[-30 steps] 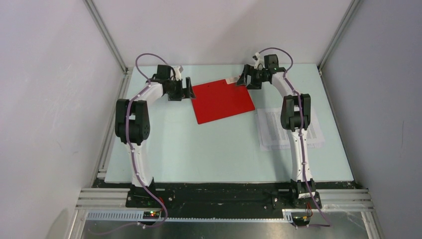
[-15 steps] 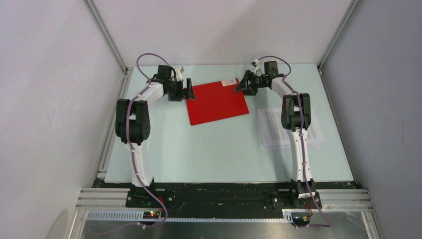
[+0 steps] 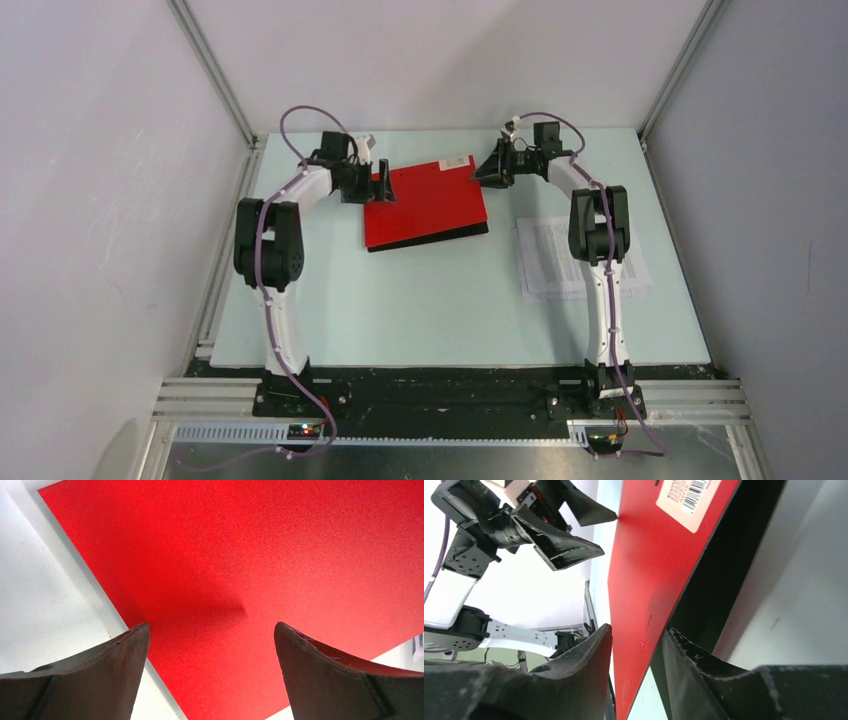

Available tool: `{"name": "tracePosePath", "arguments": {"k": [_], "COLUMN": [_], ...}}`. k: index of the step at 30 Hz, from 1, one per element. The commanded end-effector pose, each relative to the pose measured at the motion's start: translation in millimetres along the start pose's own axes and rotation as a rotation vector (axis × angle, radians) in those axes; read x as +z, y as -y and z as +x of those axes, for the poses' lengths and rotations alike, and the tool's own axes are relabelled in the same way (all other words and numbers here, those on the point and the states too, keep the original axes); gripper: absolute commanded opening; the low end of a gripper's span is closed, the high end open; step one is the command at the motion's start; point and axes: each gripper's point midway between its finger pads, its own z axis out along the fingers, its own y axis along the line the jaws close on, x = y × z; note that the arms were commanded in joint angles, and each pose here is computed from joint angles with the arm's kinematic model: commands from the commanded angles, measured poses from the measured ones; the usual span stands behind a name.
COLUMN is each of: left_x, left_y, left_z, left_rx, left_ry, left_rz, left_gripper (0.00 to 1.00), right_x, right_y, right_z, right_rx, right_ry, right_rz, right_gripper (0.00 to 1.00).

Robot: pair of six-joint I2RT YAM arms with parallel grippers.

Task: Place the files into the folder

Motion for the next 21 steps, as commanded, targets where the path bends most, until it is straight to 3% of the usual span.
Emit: {"name": "tracePosePath", "arguments": {"k": [1,9,17,21], "left_x": [-12.8,-37.3,-33.8,-26.9], "left_y": [13.0,22.6,28.0,34.1], "left_z": [-19.8,-23.7,-6.3,-2.5], "left_rx": [0.082,0.141,0.255,0.295], "left_ry": [0.047,0.055,0.004,-0.016], "left_rz": [0.004,-0.005,-0.061,-0.07], "left_gripper": [0.98,0.98,0.98,0.98], "right_x": [-12.0,-0.9,16.4,28.6], "right_y": [-51.0,-30.3,-13.5,0.1], "right_z": [-11.3,-1.8,10.7,15.6], "right_rx": [-0.055,0.06,0.143,0.167], "right_ry": [0.0,-0.041,-0.073,-0.079], "right_rz": [-0.085,-0.092,-0.103,-0.079], "right_gripper": [0.48,0.45,0.33,0.22]}}
